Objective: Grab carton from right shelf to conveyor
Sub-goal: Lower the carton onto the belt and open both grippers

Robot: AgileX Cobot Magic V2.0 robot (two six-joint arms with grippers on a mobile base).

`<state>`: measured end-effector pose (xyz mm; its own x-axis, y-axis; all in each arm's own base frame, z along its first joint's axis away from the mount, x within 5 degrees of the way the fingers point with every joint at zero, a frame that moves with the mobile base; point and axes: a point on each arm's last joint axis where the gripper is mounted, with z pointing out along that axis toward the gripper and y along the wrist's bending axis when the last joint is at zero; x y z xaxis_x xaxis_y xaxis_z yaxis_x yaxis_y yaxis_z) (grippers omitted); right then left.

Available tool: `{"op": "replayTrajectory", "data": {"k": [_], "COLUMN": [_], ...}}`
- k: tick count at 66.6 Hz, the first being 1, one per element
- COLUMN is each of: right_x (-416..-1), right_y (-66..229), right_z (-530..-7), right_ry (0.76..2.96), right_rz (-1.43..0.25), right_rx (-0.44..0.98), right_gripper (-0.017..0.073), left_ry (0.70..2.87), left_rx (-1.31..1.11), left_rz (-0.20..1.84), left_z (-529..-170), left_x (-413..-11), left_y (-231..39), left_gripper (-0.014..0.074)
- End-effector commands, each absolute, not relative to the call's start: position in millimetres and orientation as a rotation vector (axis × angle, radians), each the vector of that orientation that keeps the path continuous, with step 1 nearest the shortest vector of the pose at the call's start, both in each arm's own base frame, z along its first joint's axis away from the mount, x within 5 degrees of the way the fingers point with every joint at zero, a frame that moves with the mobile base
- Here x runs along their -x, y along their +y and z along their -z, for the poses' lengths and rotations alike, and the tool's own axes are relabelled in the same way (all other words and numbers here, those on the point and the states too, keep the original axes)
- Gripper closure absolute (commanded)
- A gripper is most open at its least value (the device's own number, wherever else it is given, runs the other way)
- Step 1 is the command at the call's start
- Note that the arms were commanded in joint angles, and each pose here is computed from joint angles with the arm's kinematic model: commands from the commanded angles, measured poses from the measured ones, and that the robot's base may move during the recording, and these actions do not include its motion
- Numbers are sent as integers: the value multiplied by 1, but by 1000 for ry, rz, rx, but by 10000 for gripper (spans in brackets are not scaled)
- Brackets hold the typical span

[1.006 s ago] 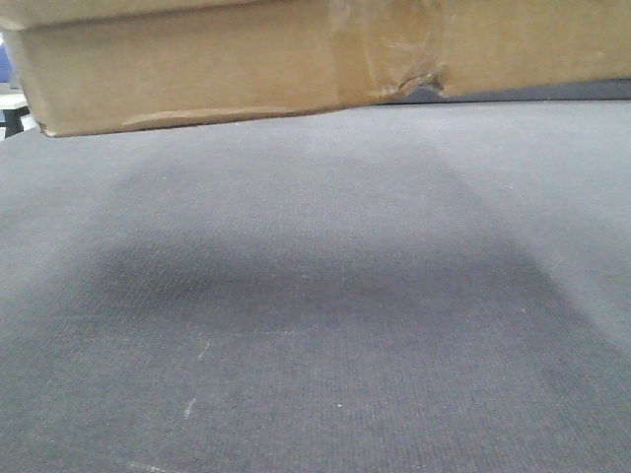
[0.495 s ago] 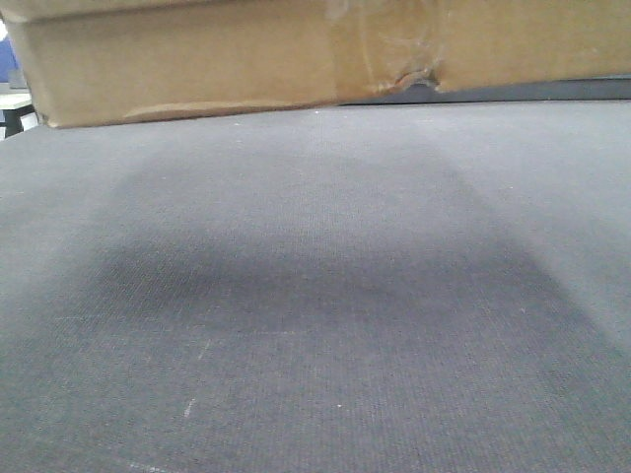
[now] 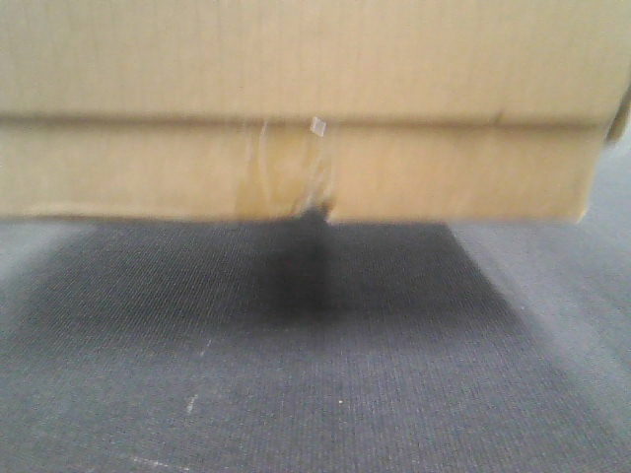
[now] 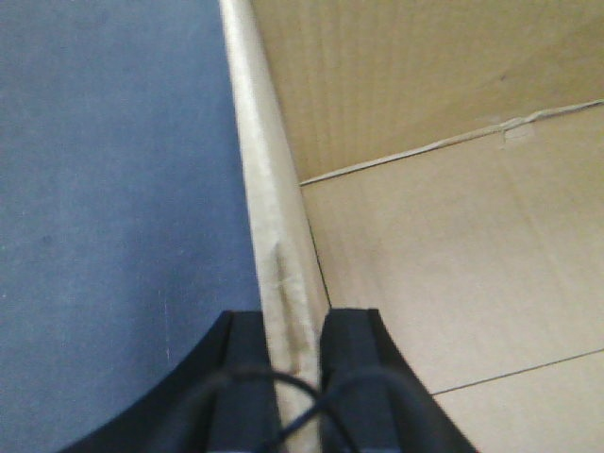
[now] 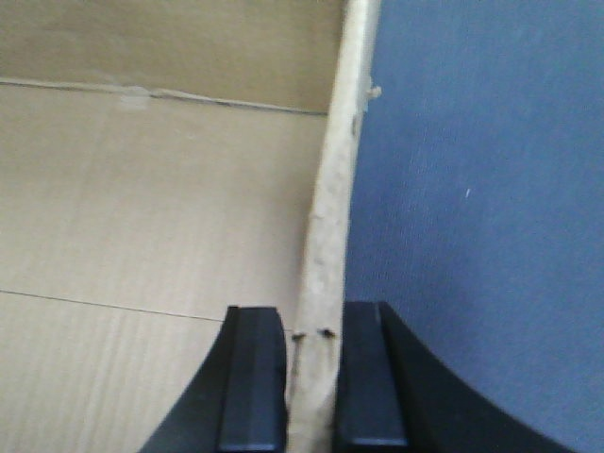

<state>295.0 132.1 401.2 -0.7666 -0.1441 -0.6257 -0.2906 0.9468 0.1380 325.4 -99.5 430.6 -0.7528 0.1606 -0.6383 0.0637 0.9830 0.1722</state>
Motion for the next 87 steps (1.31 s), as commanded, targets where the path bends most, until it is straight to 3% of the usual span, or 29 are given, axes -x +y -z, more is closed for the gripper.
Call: {"op": "replayTrajectory", "data": {"k": [1,16,25,31,39,44,60,69,76,87], "right_x": [-304,-317,-318,-318,-317,-315,-293,-276,-262,-249], "right_y": [135,140,141,141,140,139,125,105,83,51], "right_z": [-396,-377,-377,-377,-378,-381,-419,-440,-454,-467], "right_ry": [2457,2515,2507,2502,2502,2494,2336,2280,2262,2224], "right_rz": [-297,-281,-284,-285,-285,-285,-276,-252,-219,-121], "right_rx": [292,292,291,290,290,290,278,235,170,90], "right_gripper": [627,627,590,393,2,-8,0,17,148,494], "left_ry": [2402,2400,2391,2387,2383,2373,2263,2193,2141,2102], "left_rx": [-194,-239,-255,-255,-253,-245,-193,-129,-104,-33], "left_rz": [-219,-218,-215,-213,-211,-205,-133,-90,-81,-56], "left_z": [-423,-397,-390,-391,-393,-400,-444,-471,-486,-482], "left_x": [-337,-355,-359,-359,-357,-352,-316,-291,-269,-242], "left_y": [-100,-109,-111,-111,-110,-108,-93,-74,-53,-22], "left_gripper": [613,589,442,261,45,-22,17,120,289,591]}}
